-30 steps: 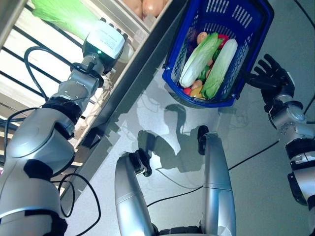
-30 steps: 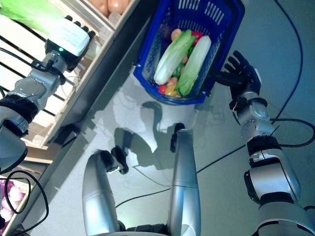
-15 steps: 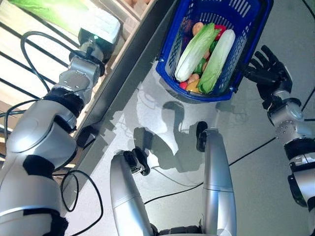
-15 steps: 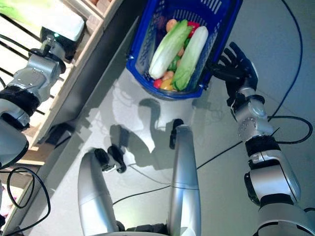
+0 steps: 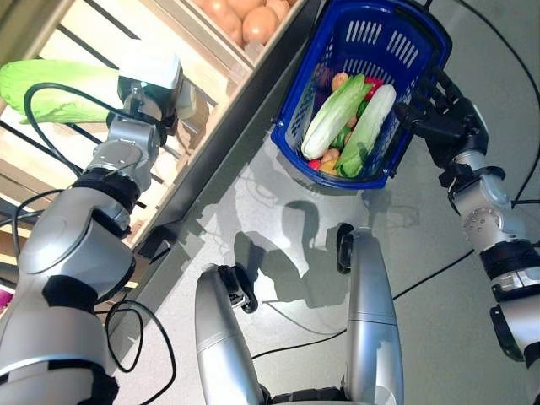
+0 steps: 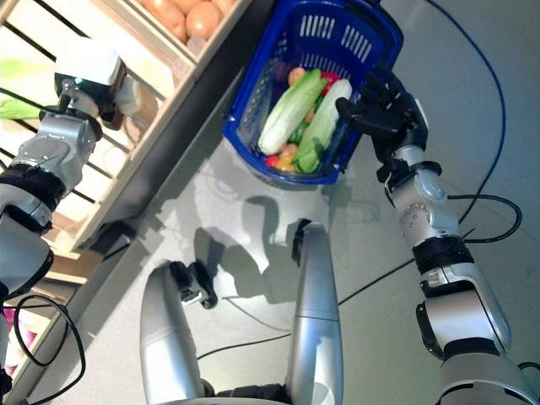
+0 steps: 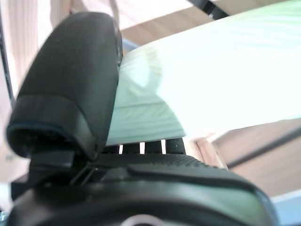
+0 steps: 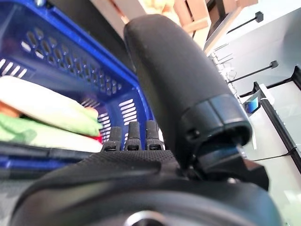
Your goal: Put vegetables into the basket
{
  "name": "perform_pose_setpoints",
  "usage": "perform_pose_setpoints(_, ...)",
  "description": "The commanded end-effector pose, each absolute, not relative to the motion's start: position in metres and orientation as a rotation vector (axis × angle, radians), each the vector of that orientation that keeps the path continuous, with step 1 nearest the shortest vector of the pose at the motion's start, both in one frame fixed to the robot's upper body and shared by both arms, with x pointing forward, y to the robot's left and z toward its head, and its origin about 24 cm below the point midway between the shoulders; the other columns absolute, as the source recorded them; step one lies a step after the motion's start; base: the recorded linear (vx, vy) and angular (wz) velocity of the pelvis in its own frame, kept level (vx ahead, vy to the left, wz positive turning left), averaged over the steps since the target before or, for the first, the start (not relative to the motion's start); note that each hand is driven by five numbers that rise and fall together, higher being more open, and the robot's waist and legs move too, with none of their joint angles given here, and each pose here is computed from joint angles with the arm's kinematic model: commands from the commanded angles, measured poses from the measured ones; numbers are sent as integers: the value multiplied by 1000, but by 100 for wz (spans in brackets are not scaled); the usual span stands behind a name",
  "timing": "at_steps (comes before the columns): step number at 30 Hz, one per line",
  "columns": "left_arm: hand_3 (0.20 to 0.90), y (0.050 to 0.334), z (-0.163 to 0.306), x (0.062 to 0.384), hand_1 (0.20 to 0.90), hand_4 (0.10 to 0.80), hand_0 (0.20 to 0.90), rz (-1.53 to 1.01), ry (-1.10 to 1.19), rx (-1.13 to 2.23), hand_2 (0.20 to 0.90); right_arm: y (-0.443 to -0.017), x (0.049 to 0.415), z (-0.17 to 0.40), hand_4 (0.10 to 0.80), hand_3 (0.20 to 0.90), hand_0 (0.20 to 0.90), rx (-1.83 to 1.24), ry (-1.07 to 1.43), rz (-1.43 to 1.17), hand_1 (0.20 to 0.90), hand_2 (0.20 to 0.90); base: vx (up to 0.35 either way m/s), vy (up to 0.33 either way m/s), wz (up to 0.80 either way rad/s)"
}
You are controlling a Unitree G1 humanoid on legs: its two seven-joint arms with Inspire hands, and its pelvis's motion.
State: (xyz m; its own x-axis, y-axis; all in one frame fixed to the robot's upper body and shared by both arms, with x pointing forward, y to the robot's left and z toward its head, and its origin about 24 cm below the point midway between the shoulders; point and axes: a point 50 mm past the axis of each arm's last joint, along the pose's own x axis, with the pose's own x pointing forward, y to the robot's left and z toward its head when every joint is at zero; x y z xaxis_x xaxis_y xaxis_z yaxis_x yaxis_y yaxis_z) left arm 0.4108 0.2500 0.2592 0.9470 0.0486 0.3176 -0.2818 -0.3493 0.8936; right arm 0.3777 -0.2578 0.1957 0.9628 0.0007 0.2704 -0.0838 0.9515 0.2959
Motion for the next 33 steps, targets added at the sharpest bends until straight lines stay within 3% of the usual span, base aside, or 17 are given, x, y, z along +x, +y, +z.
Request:
perform_pose_setpoints(1, 300, 278, 307, 395, 300, 400, 300, 572, -303, 1823, 300, -246, 373, 222, 800, 900, 900, 382, -469, 114, 900, 900, 85, 16, -4)
perform_pose_setpoints(7, 300, 284, 291, 391, 300, 400, 300, 527, -364, 1586, 300, -239, 373, 196, 800, 900, 900, 362, -388, 139, 900, 900, 92, 0, -2)
perform_pose_setpoints(15, 300, 283, 250, 380, 300, 400, 300, 314, -419, 885, 300, -214, 364, 152, 800, 900, 900, 298, -258, 237, 900, 900, 100, -22, -1)
perform_pose_setpoints(26, 300, 234, 180, 372, 300, 400, 300, -10, -394, 126, 300, -157, 350, 117, 800, 900, 900, 241, -128, 494, 900, 900, 108, -14, 5)
perform_pose_setpoints(33, 300, 209, 136, 353, 300, 400, 300, -85, -349, 56, 300, -139, 325, 84, 800, 900, 900, 271, 21, 642, 900, 900, 192, -19, -7)
